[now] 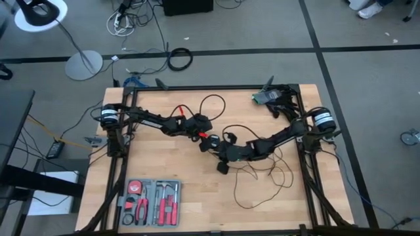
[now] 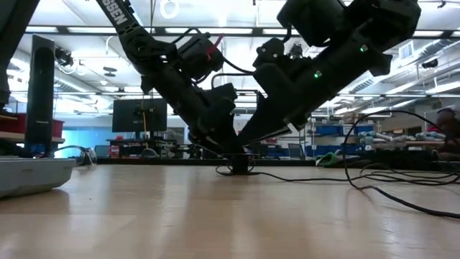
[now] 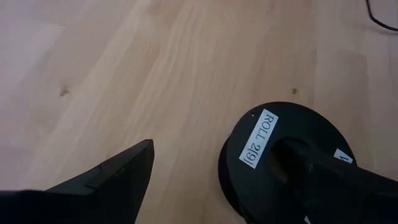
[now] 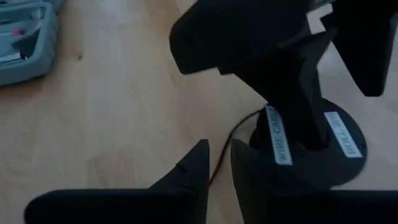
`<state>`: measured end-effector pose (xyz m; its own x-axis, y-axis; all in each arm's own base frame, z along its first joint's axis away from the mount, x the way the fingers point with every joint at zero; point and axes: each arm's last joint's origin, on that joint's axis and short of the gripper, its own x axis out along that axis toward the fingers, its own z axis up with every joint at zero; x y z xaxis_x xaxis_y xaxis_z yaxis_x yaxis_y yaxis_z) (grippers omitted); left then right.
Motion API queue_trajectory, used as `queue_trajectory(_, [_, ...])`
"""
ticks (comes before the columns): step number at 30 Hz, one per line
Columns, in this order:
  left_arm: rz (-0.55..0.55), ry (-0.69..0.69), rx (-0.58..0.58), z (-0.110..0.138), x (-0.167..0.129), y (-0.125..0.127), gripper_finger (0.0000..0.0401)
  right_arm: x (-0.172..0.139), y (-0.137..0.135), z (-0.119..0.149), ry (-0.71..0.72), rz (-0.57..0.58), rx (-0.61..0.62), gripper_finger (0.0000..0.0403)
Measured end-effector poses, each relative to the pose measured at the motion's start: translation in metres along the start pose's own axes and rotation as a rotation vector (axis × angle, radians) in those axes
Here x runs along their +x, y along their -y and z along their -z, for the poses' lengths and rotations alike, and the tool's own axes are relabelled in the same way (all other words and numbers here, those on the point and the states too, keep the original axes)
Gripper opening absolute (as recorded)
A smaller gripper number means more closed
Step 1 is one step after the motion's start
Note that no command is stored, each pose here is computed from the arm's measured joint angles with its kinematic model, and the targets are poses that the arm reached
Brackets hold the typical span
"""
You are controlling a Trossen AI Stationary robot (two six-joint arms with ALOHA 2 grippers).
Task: Coil cords
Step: Uncoil the black wire from the spool
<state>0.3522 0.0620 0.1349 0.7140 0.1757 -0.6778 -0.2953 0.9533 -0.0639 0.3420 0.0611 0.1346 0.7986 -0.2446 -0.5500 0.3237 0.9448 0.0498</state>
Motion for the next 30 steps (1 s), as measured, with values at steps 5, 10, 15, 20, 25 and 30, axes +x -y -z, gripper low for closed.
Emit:
queue_trajectory(5, [-0.015,0.002,0.000,0.000,0.000,0.000,0.0355,0.007,0.000,0.005,-0.030,-0.029,0.003,0.0072])
queue_trajectory(10, [-0.026,0.007,-0.001,0.000,0.000,-0.001,0.0355,0.019,-0.001,0.021,-0.068,-0.030,0.006,0.0086])
queue_trajectory(15, [-0.029,0.002,-0.001,0.000,0.000,-0.001,0.0355,0.028,0.002,0.029,-0.093,-0.003,0.033,0.0098])
queue_trajectory(20, [-0.097,-0.018,-0.013,0.002,-0.001,-0.003,0.0354,0.017,-0.002,0.035,-0.199,0.016,0.053,0.0021])
queue_trajectory(25, [-0.131,-0.025,-0.040,0.002,-0.001,-0.011,0.0353,-0.014,-0.014,0.042,-0.335,0.040,0.041,0.0004])
queue_trajectory(30, [-0.140,-0.037,-0.056,0.001,-0.002,-0.019,0.0353,-0.057,-0.028,0.052,-0.473,0.060,0.020,0.0003])
